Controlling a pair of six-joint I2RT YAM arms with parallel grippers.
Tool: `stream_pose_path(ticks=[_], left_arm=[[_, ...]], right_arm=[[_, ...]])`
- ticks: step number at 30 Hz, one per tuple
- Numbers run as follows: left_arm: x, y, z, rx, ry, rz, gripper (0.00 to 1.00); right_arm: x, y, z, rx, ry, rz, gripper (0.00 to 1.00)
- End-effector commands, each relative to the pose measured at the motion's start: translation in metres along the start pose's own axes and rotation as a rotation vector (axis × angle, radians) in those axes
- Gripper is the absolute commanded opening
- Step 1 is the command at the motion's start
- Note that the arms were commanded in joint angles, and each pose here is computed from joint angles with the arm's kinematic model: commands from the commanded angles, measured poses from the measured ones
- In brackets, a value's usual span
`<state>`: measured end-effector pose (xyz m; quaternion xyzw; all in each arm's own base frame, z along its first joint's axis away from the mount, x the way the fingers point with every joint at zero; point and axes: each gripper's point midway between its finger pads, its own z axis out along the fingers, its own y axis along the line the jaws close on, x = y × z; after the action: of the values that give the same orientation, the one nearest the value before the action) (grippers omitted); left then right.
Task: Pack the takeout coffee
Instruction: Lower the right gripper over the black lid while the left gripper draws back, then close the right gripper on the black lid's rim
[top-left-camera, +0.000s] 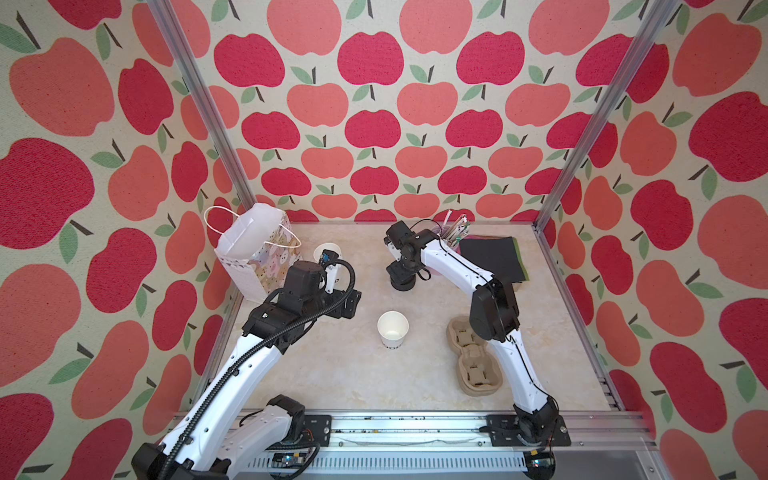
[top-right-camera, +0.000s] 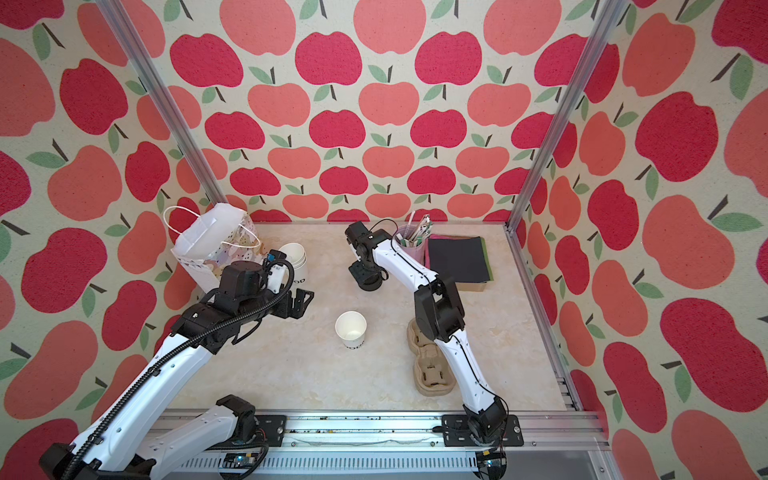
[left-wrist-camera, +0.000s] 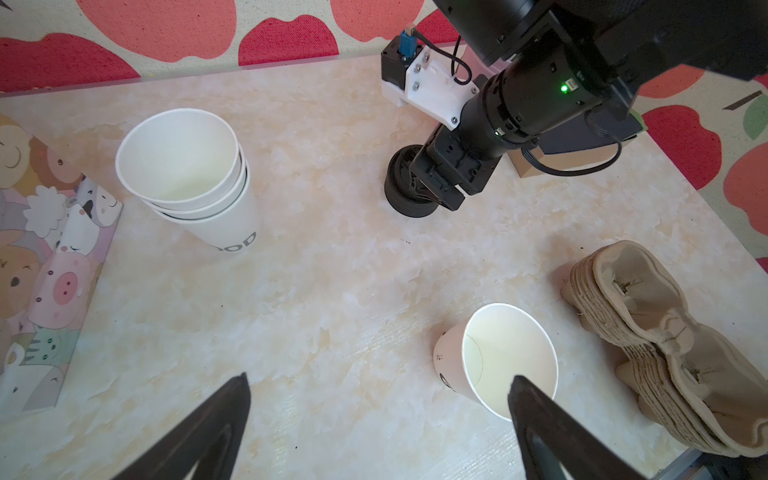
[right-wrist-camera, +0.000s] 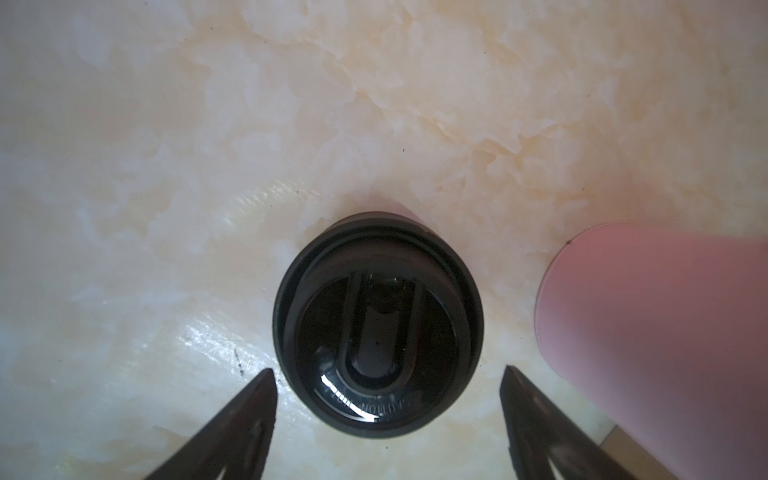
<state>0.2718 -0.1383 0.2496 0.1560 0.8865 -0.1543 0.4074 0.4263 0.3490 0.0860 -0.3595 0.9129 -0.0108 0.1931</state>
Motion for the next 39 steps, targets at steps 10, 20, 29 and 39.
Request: stream_pose_path(ticks=[10, 20, 29, 39], left_arm=[[-0.003, -0.003, 0.001, 0.021, -0.018, -0.021, 0.99], [0.0, -0.002, 0.004, 0.022, -0.01, -0.023, 0.99], [0.003, -0.002, 0.004, 0.019, -0.008, -0.025, 0.99], [0.006, -0.001, 0.006, 0.018, -0.002, -0.029, 0.99]], right_arm=[[0.002, 0.003, 0.012, 0.015, 0.037, -0.038, 0.8], [0.008, 0.006, 0.023, 0.014, 0.066, -0.05, 0.75], [0.012, 0.009, 0.028, 0.018, 0.081, -0.061, 0.69], [-0.006, 0.002, -0.006, 0.033, 0.002, -0.052, 0.67]])
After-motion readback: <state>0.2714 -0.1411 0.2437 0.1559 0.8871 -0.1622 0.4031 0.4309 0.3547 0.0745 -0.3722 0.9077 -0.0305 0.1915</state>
